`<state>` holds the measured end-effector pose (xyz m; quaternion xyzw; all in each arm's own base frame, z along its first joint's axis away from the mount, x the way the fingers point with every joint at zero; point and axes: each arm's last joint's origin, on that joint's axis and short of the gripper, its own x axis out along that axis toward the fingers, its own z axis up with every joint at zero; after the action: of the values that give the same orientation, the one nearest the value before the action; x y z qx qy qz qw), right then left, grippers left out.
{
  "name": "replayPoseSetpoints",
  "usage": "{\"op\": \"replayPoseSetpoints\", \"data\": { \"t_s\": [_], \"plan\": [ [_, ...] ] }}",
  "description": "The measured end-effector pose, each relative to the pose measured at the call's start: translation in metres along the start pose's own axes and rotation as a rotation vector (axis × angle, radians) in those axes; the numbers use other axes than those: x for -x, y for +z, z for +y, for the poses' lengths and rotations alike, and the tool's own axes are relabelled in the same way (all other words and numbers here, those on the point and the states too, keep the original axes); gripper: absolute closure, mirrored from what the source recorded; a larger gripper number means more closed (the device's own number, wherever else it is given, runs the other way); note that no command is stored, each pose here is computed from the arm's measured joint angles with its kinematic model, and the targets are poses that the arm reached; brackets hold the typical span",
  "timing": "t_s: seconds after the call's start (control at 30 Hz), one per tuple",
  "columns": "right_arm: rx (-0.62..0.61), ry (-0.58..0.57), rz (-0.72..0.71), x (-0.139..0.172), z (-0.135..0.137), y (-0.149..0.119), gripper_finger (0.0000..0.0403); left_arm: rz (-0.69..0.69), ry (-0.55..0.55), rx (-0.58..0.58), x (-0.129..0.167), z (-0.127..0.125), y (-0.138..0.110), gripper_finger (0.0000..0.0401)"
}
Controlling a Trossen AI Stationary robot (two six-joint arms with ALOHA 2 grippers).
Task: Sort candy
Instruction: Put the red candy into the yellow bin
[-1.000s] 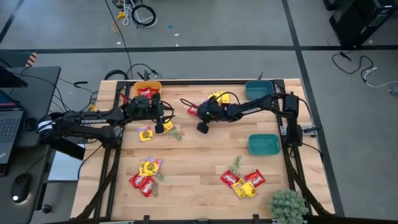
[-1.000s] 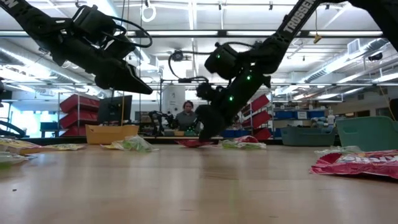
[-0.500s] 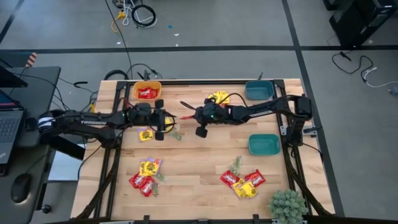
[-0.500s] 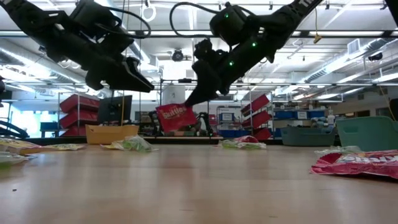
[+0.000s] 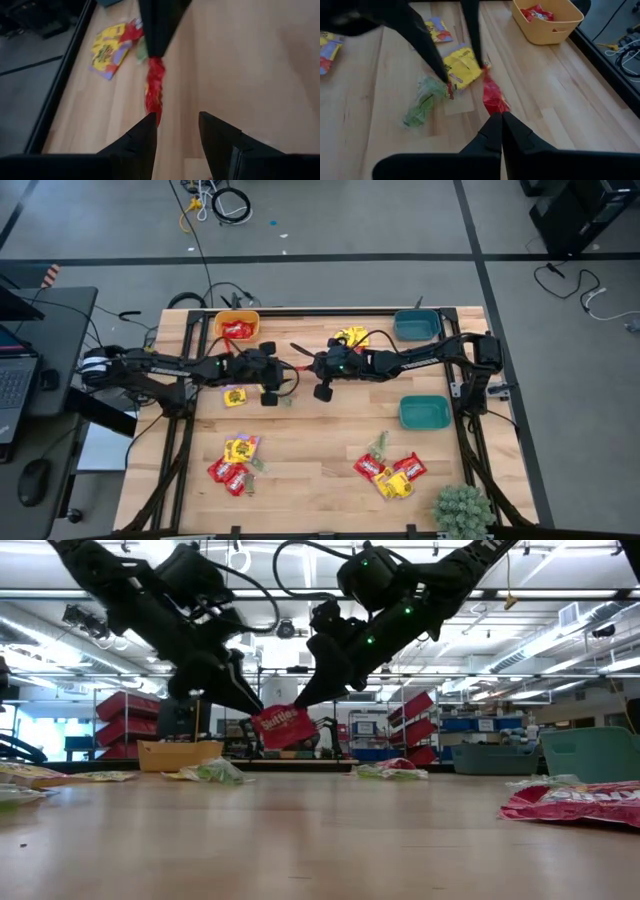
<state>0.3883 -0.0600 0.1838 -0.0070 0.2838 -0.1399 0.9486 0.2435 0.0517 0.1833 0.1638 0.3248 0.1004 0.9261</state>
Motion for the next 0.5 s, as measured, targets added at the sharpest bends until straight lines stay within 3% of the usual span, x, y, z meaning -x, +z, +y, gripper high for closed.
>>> {"op": "replayPoseSetpoints", "data": {
  "t_s": [0.17, 0.4, 0.5],
  "plan": [
    [0.013, 0.007, -0.003, 0.0005, 0.0034, 0.0002, 0.0403, 0.062, 0.089, -0.004, -0.0045, 0.0049, 0.006, 0.0254],
    [0.027, 0.019, -0.017, 0.0014, 0.0088, 0.0015, 0.0403, 0.055, 0.088, -0.002, -0.0035, 0.0051, 0.0086, 0.0254],
    [0.029, 0.02, -0.019, 0.0015, 0.0095, 0.0017, 0.0403, 0.048, 0.03, -0.009, -0.0039, 0.0006, 0.0087, 0.0254]
  ]
}}
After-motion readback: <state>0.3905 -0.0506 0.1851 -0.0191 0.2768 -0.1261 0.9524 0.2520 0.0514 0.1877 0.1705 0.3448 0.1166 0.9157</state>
